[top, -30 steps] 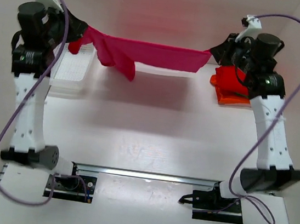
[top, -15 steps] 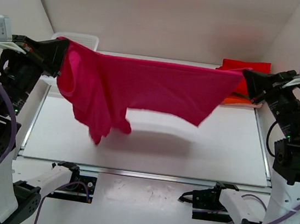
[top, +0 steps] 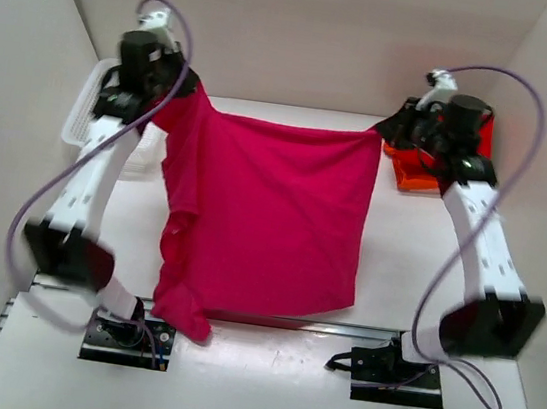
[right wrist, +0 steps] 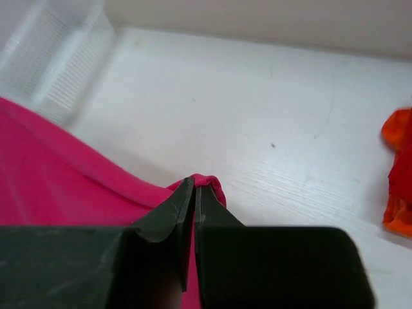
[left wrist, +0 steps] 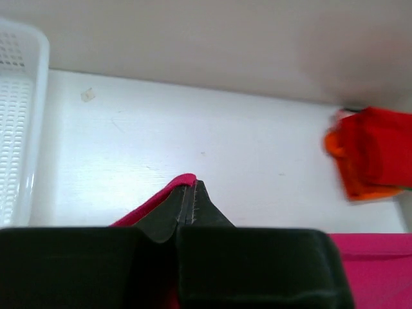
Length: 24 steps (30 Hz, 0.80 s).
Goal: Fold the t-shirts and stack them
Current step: Flatten out the tshirt
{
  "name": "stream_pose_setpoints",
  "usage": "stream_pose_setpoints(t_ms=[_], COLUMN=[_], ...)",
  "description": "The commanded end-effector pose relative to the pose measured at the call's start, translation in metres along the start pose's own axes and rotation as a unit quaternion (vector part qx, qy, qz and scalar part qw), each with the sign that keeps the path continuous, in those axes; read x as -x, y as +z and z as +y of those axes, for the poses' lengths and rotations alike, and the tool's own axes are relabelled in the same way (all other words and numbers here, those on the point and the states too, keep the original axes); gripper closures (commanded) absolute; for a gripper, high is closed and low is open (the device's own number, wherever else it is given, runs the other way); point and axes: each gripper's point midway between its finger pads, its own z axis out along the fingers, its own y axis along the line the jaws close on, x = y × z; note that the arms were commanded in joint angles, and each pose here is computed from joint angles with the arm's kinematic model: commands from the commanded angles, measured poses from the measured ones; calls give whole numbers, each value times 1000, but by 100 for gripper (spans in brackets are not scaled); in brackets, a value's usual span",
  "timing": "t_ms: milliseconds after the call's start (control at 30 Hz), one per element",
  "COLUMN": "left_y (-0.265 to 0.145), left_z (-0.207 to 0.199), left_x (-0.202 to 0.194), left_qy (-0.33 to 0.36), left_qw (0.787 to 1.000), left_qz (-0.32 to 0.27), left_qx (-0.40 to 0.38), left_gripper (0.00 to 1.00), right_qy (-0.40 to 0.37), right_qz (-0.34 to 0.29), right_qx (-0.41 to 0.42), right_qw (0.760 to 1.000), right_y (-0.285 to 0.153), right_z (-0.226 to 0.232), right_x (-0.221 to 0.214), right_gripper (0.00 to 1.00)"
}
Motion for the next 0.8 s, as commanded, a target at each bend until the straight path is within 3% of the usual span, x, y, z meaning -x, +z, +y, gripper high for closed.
stream_pose_setpoints(t_ms=[0, 33, 67, 100, 133, 200, 267, 333, 367, 400, 433, 467, 567, 600, 767], left_y=[76, 106, 133, 144, 163, 172, 171, 150, 133, 128, 98, 71, 10, -10, -45], left_z=[13, 19, 24, 29, 30, 23, 24, 22, 21, 36, 29, 31, 25, 27, 20], left_x=[-15, -25, -36, -36, -37, -11, -17, -15, -23, -66, -50, -61, -125, -154, -278], left_qy=[31, 43, 51, 54, 55, 63, 69, 78, 73, 64, 67, 56, 1, -11, -46], left_qw=[999, 999, 998, 997, 997, 997, 996, 995, 995, 990, 992, 993, 989, 986, 956], left_qz=[13, 29, 46, 51, 55, 31, 48, 59, 72, 123, 101, 103, 145, 167, 289], left_qx=[-3, 2, 9, 17, 20, 12, 16, 16, 16, 29, 25, 29, 3, 1, 3], left_gripper=[93, 81, 38, 32, 27, 25, 25, 24, 24, 24, 24, 22, 23, 23, 27], right_qy=[-24, -13, -11, -30, -18, -29, -40, -46, -56, -52, -36, -32, 14, 25, 42], right_qz=[3, 38, 58, 40, 78, 86, 86, 104, 86, 95, 118, 103, 156, 153, 224], right_qx=[-13, -24, -32, -32, -60, -88, -106, -136, -149, -159, -165, -160, -168, -154, -110], right_qw=[1000, 999, 998, 998, 995, 992, 990, 984, 983, 981, 978, 981, 973, 976, 967], right_y=[63, 93, 120, 132, 155, 176, 178, 167, 153, 137, 132, 114, 70, 60, 32], right_z=[-34, -52, -66, -63, -88, -106, -104, -106, -100, -95, -97, -85, -77, -64, -19], right_x=[1, -24, -33, -9, -39, -32, -23, -35, -19, -29, -60, -50, -116, -118, -210], right_gripper=[99, 100, 76, 66, 58, 32, 24, 23, 23, 23, 22, 24, 28, 28, 40])
